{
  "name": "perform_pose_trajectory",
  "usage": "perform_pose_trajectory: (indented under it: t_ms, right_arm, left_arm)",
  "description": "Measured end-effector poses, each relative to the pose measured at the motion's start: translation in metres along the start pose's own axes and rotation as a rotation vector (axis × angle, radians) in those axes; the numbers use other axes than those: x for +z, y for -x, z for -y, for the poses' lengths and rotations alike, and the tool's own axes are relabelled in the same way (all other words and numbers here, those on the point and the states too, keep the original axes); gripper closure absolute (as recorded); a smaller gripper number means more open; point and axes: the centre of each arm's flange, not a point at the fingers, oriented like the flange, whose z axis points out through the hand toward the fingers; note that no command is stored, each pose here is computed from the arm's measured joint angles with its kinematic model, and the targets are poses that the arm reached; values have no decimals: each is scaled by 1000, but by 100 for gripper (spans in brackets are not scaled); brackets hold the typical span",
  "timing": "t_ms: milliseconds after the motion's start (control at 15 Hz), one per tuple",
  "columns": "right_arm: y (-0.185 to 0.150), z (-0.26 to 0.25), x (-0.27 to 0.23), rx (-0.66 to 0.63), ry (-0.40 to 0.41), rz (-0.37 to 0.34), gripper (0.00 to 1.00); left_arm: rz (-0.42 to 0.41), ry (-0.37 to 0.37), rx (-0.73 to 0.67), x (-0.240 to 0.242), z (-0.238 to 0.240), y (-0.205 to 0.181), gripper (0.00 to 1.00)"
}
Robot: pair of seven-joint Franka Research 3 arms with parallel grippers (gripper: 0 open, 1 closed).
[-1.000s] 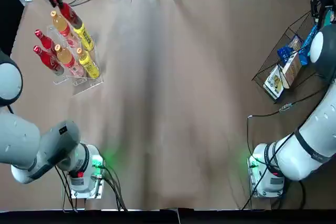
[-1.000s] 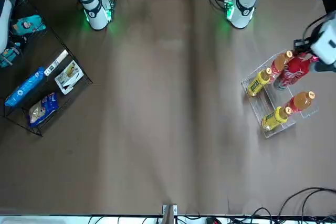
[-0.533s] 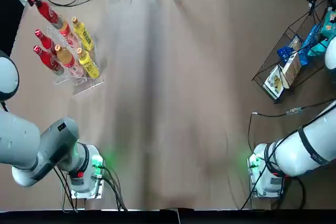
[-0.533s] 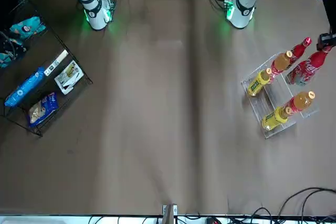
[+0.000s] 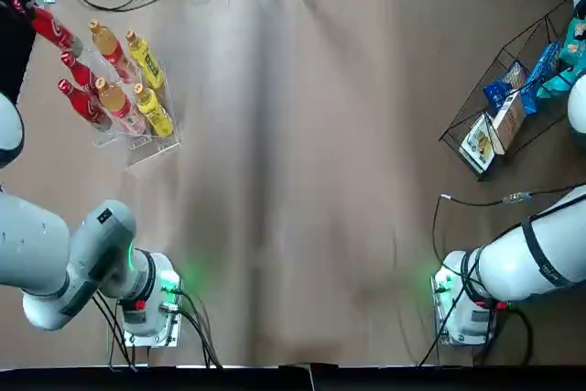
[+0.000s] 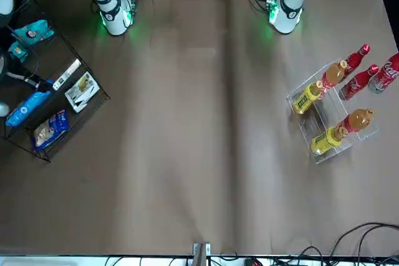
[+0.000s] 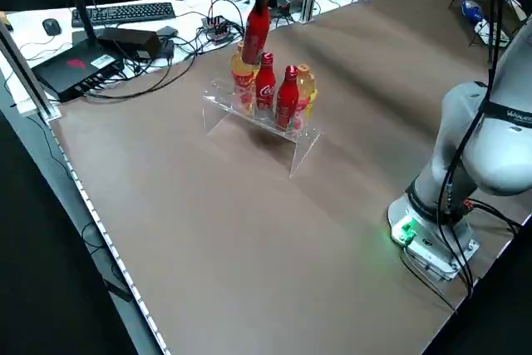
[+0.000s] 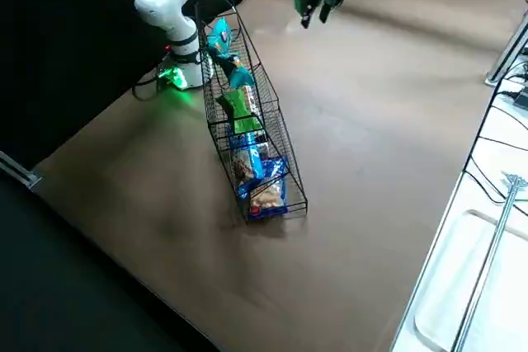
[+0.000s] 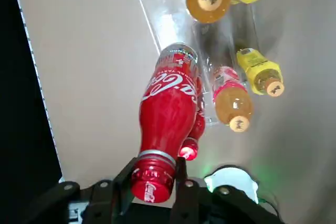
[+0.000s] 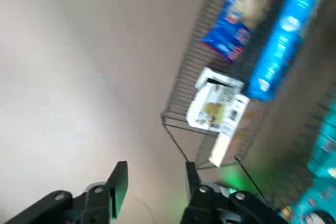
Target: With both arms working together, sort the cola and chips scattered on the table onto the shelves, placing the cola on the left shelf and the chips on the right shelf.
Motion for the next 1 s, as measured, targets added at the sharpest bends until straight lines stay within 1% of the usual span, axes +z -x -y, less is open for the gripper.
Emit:
perform_pose_trajectory:
  t_ms: [200, 267, 467, 533, 600, 667, 933, 1000]
  right_arm:
    - [6, 8, -7, -211, -71, -9, 48]
    - [7, 3, -16, -292, -117, -35, 48]
    - [16, 6, -18, -348, -146, -89, 48]
    - [22, 9, -17, -361, -151, -96, 48]
    - [27, 12, -17, -371, -152, -98, 44]
    - [31, 14, -16, -378, -153, -101, 36]
    - [34, 17, -18, -386, -156, -106, 1]
    - [34, 17, -18, -387, -156, -109, 0]
  left_arm:
    - [13, 16, -11, 9, 15, -2, 69]
    - [25, 29, -9, 16, 18, -7, 69]
    - [37, 46, -5, 28, 22, -17, 69]
    - [35, 50, -4, 31, 23, -21, 69]
    - [32, 53, -3, 34, 24, -24, 69]
    - [29, 56, -4, 37, 25, -28, 69]
    - [21, 72, -21, 51, 30, -42, 69]
    - [22, 77, -25, 55, 31, -46, 69]
